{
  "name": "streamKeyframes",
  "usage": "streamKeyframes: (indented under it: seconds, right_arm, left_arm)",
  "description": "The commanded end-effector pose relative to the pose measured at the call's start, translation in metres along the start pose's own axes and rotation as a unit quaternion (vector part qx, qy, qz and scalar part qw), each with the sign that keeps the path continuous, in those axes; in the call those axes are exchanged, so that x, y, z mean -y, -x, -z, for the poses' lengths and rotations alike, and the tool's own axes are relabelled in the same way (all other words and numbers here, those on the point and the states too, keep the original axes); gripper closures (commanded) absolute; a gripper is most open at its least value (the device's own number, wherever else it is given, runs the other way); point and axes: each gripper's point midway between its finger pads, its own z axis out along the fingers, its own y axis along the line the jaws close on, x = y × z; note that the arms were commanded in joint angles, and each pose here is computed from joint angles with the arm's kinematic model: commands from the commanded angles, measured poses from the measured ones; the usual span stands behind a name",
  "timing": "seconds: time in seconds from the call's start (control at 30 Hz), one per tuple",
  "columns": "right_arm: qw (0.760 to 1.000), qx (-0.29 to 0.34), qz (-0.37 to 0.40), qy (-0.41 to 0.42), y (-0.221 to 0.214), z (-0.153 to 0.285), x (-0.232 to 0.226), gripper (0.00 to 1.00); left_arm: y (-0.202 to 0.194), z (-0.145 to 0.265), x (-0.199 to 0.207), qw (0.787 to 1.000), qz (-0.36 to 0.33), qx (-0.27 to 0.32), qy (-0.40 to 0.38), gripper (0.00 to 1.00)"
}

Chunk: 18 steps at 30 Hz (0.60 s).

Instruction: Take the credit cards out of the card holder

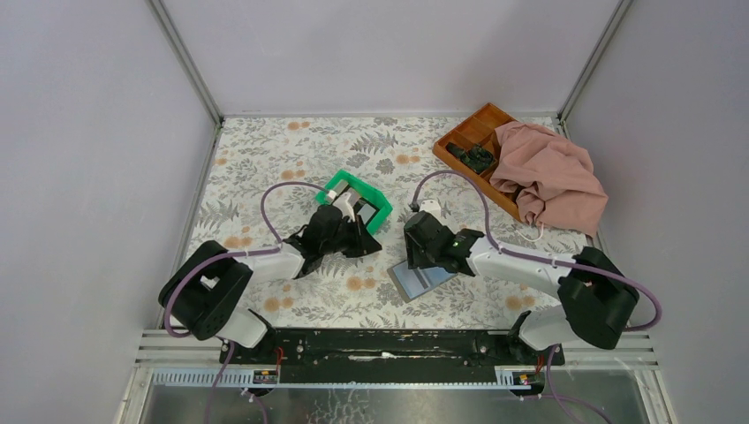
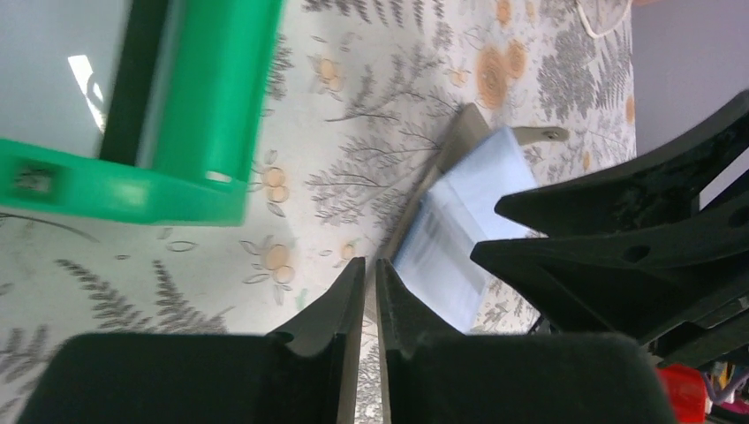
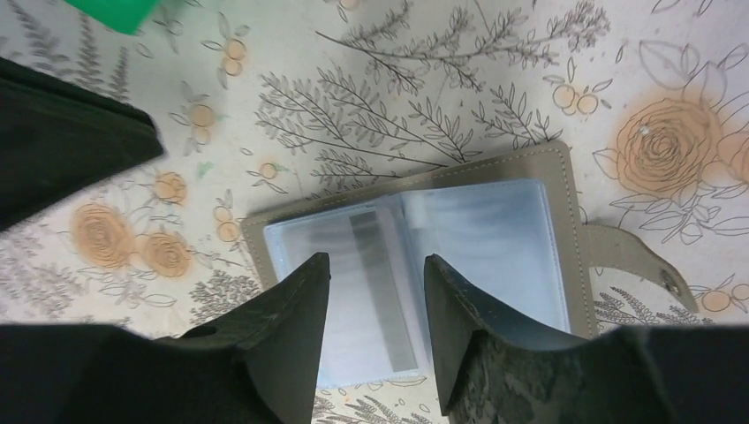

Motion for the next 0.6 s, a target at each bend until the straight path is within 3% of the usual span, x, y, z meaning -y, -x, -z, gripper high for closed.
streamKeyframes:
  seconds: [0.0, 0.07, 0.17, 0.2, 0.23, 0.27, 0.33, 0.37, 0.4, 0.57]
  right_arm:
    - [0.997, 0.072, 0.009, 0.032, 0.034, 0.022, -0.008, 0.51]
    - [0.995, 0.085, 0.02, 0.05, 0.037, 0.032, -0.009, 0.58]
    - [0.992, 0.084, 0.05, 0.078, 0.024, 0.042, -0.007, 0.83]
    - [0.992, 0.081, 0.058, 0.084, 0.018, 0.044, -0.004, 0.95]
    - [0.991, 0.076, 0.064, 0.09, 0.011, 0.045, -0.002, 0.99]
    - [0.991, 0.067, 0.067, 0.097, 0.001, 0.045, 0.0, 1.0]
    - [0.991, 0.047, 0.063, 0.112, -0.018, 0.044, 0.002, 1.0]
    - [0.99, 0.038, 0.06, 0.122, -0.029, 0.044, 0.001, 1.0]
    - [0.99, 0.031, 0.056, 0.128, -0.039, 0.042, 0.0, 1.0]
    - [0.991, 0.009, 0.034, 0.132, -0.075, 0.032, 0.002, 1.0]
  left_arm:
    - [0.022, 0.001, 0.048, 0.995, -0.074, 0.052, -0.04, 0.84]
    - [0.025, 0.002, 0.057, 0.992, -0.1, 0.067, -0.026, 0.82]
    - [0.037, 0.008, 0.065, 0.987, -0.12, 0.104, -0.016, 0.76]
    - [0.041, 0.011, 0.068, 0.984, -0.13, 0.118, -0.01, 0.73]
    - [0.043, 0.015, 0.071, 0.982, -0.139, 0.13, -0.001, 0.7]
    - [0.048, 0.018, 0.071, 0.978, -0.147, 0.147, 0.014, 0.58]
    - [0.057, 0.026, 0.071, 0.97, -0.158, 0.179, 0.036, 0.14]
    - [0.059, 0.029, 0.07, 0.969, -0.159, 0.187, 0.037, 0.04]
    - [0.06, 0.03, 0.067, 0.968, -0.152, 0.193, 0.041, 0.01]
    - [0.055, 0.028, 0.056, 0.976, -0.117, 0.182, 0.039, 0.0]
